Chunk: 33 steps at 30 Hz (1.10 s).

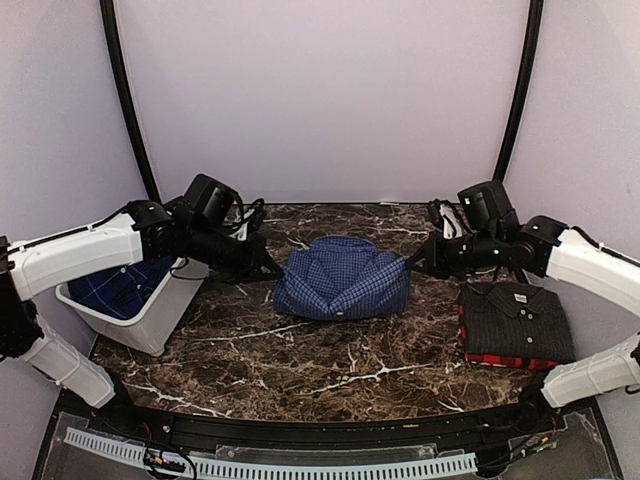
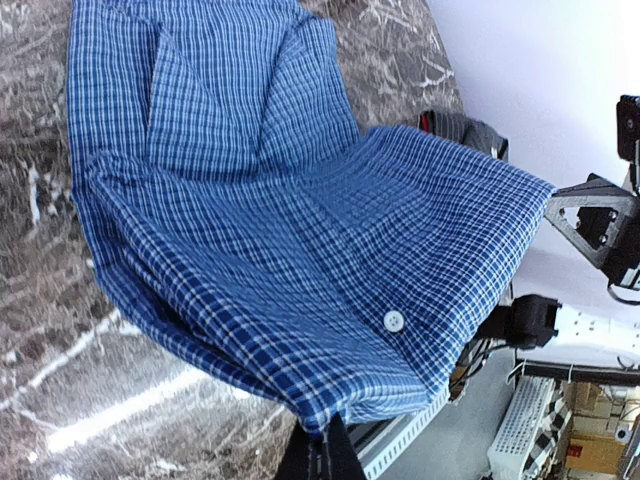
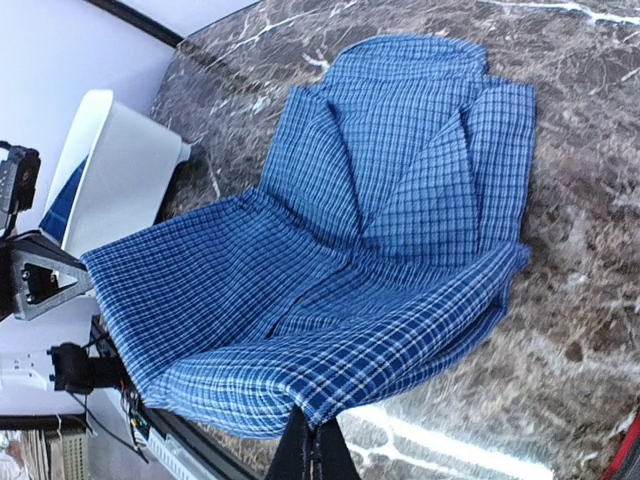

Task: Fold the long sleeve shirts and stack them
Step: Fold the 2/3-rectangle-folded shirt at the center of the board.

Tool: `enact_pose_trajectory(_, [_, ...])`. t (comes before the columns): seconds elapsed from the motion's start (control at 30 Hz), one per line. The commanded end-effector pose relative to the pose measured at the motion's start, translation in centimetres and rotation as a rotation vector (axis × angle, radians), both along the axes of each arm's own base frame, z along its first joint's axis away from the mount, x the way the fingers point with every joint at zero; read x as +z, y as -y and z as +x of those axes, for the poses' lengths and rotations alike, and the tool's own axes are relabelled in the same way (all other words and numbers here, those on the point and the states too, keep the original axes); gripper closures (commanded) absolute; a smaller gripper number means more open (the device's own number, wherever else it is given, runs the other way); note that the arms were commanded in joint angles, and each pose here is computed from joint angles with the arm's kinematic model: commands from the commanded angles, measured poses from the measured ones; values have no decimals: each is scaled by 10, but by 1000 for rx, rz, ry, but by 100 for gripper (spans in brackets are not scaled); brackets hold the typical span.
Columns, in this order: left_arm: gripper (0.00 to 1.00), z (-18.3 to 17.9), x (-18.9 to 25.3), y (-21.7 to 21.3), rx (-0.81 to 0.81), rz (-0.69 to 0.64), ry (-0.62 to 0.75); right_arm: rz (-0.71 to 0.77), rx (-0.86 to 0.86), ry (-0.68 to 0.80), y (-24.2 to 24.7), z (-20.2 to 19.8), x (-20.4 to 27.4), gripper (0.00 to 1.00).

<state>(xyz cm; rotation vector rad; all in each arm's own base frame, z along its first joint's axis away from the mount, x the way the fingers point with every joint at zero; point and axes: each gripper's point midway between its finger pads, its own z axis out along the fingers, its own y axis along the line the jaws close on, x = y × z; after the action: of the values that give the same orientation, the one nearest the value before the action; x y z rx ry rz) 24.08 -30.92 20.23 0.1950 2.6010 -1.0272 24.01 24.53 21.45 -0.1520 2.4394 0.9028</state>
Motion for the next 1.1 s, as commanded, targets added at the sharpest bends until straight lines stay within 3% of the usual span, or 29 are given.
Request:
enact_pose_trajectory(0.0, [100, 58, -3, -3, 0, -24, -3, 26, -53, 94, 5, 74, 9, 100])
enact_pose_trajectory(0.1, [100, 114, -1, 2, 21, -67, 30, 75, -120, 111, 14, 134, -1, 100])
enact_pose_trajectory(0.17, [100, 159, -39, 9, 40, -72, -14, 90, -160, 100, 19, 171, -16, 100])
enact_pose_trajectory(0.2, [100, 186, -30, 11, 59, -98, 33, 93, -176, 91, 22, 189, -27, 100])
enact_pose_trajectory(0.23, [100, 203, -64, 14, 72, -77, -2, 96, -182, 79, 21, 204, -39, 100])
enact_pose_trajectory(0.27, [100, 226, -58, 14, 96, -87, 33, 98, -188, 66, 20, 217, -52, 100])
enact_pose_trajectory(0.3, [100, 239, -91, 14, 117, -66, -5, 95, -189, 35, 19, 230, -74, 100])
enact_pose_trajectory(0.47, [100, 293, -133, 9, 225, -52, -3, 86, -175, -30, 9, 270, -128, 100])
enact_pose_trajectory(0.7, [100, 288, -137, 10, 238, -57, -9, 70, -181, -103, 10, 262, -166, 100])
enact_pose_trajectory(0.9, [100, 232, -136, 0, 241, -47, -35, 14, -179, -127, 26, 213, -168, 100])
enact_pose_trajectory(1.07, [100, 181, -104, 0, 249, -74, 14, 16, -167, -112, 38, 163, -154, 100])
